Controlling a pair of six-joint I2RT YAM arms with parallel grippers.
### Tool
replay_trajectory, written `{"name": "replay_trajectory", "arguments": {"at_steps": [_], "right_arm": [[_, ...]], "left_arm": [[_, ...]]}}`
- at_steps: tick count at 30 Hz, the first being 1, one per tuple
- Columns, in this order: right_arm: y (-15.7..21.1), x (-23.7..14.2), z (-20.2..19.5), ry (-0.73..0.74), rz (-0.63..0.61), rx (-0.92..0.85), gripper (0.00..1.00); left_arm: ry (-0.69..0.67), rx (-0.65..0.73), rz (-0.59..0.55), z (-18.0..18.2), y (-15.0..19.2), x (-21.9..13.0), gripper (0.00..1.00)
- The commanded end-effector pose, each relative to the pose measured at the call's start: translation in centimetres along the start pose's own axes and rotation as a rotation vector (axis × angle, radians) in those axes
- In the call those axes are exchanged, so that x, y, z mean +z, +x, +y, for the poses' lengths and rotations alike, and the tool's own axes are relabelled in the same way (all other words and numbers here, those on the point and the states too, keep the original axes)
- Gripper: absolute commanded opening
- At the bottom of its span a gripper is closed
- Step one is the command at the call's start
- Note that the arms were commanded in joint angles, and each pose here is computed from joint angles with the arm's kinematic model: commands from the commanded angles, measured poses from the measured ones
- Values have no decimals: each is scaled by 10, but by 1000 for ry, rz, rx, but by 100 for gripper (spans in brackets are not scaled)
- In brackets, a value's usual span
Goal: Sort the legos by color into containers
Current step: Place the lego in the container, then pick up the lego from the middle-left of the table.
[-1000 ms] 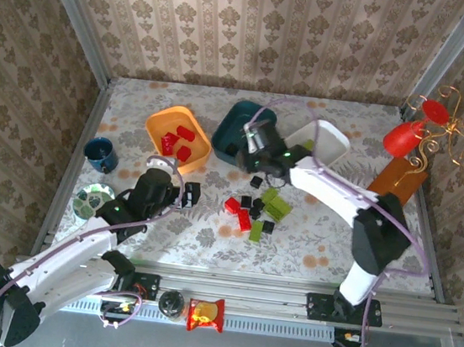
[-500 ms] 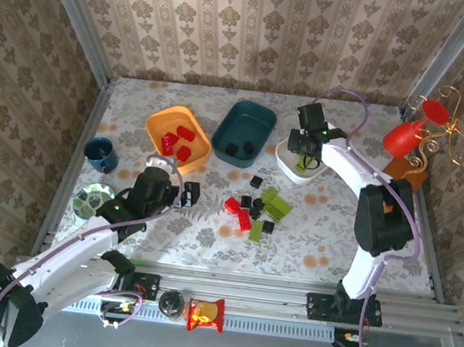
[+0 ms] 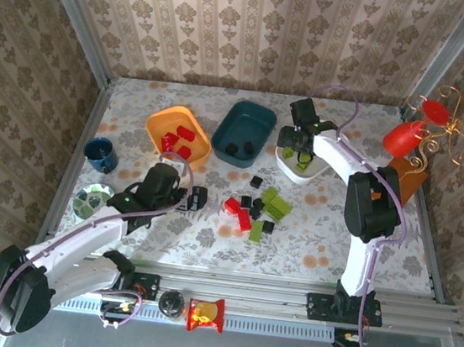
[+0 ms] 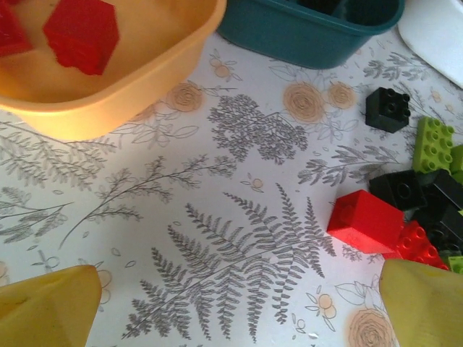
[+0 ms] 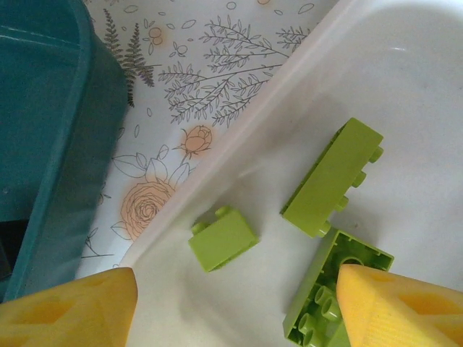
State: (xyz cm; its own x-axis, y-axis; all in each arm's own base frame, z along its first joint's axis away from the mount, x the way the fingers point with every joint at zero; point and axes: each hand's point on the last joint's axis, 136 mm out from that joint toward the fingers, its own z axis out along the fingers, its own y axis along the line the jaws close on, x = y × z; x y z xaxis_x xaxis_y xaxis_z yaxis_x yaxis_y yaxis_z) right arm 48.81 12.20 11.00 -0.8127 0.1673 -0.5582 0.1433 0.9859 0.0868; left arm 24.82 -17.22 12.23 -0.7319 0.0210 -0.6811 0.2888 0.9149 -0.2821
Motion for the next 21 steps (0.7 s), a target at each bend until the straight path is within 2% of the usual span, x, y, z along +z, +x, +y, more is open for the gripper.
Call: {"name": "replay_trajectory", "arguments": {"at_steps": [1,5,12,21], "right_arm": [[-5,-36,2,-28,-50,16,75],[14,-54,6,-61,-59,-6,75],[53,-70,2,-89,-33,-16,75],[62,-85,-9,-84,-51,-17,75]], "left_arm": [[96,52,17,-23,-11,3,98],[145,124,102,-48,-5,21,95],[156,260,240,-79,17,60,97],[114,385,334,-92,37,90,94]]}}
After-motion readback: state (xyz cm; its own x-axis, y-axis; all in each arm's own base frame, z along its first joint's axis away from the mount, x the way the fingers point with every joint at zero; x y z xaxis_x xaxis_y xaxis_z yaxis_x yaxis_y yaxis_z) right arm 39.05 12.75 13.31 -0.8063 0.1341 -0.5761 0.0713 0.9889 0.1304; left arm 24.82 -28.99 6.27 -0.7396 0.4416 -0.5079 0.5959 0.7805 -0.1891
